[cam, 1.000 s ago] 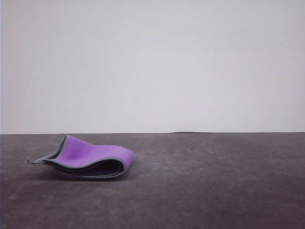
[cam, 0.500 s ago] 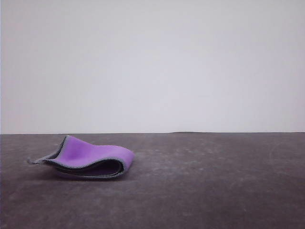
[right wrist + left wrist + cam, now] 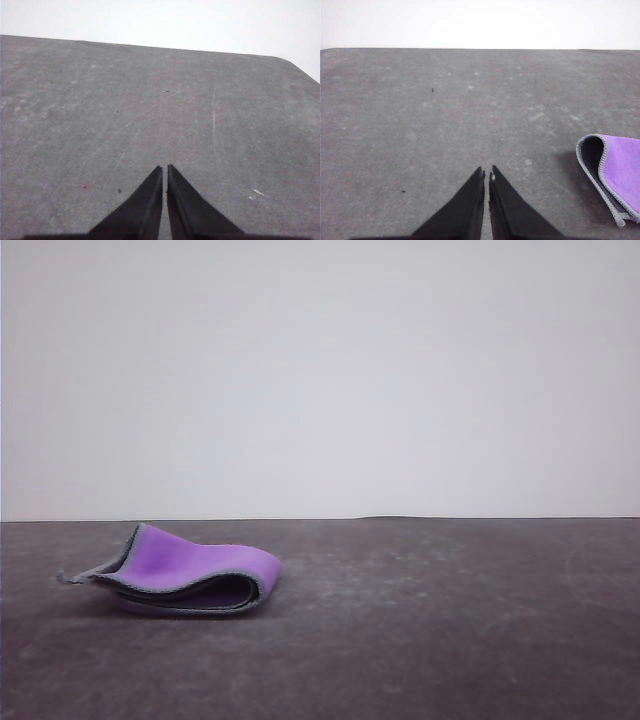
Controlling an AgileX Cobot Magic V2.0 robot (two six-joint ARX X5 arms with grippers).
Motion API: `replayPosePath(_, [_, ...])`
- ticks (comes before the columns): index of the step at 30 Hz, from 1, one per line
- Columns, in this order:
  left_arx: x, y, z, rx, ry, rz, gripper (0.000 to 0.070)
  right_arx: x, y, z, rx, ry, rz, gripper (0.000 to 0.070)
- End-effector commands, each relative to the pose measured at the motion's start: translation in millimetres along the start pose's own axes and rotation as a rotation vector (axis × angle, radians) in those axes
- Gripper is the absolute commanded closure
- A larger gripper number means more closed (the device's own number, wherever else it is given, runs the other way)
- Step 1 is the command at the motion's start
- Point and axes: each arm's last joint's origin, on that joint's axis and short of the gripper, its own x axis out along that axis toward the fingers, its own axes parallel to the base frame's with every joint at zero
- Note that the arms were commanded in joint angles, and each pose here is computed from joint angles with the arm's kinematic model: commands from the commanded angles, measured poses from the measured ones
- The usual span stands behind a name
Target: Fold clothes
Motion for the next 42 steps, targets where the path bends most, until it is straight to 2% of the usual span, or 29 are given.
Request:
replayPosePath(1, [1.8,0.1,-6.9,0.009,0.026,0.001,0.07,0.3,0.0,0.0,0.011,-0.008,0.0,0.069])
replayPosePath(42, [1.8,0.1,-6.9,0.009,0.026,0.001,0.07,0.3,0.0,0.0,0.011,-0.008,0.0,0.069])
